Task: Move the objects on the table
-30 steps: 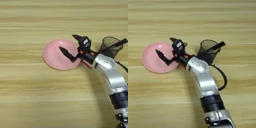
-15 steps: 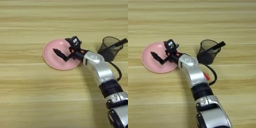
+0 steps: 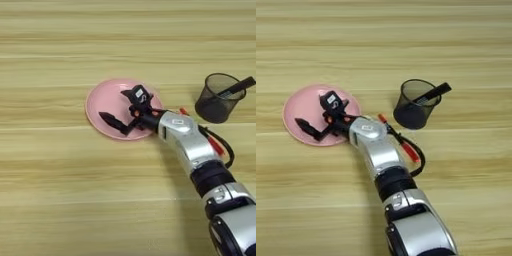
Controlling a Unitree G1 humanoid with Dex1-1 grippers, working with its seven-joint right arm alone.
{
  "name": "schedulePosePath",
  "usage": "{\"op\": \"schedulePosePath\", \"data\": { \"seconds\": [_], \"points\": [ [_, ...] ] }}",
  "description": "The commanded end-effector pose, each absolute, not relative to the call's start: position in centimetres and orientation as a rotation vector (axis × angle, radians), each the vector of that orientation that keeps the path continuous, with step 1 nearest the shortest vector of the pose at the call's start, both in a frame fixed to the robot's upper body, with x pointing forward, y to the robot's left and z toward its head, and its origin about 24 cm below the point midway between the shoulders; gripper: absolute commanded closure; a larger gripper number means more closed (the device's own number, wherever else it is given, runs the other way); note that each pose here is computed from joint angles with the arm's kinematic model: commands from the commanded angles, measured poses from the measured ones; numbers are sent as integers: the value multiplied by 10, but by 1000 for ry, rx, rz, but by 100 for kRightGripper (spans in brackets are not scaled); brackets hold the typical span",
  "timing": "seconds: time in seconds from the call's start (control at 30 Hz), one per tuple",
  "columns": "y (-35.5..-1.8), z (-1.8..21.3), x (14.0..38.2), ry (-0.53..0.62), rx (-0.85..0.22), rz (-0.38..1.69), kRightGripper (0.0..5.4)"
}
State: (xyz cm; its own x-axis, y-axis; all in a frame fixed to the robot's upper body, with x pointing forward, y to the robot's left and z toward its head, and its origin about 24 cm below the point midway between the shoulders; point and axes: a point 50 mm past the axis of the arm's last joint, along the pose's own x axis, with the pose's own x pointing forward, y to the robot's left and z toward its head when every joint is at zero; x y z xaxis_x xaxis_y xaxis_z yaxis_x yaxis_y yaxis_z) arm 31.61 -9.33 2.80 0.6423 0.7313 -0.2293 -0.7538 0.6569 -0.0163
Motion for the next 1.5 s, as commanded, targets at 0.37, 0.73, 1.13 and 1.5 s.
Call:
{"op": "schedulePosePath", "data": {
  "seconds": [0.37,0.73,1.13,1.5],
  "points": [
    [-94,39,339,166,-178,803,3],
    [-96,26,307,266,-102,906,3],
    [-103,30,285,283,-106,907,3],
    [-107,37,272,264,-95,912,3]
  ]
}}
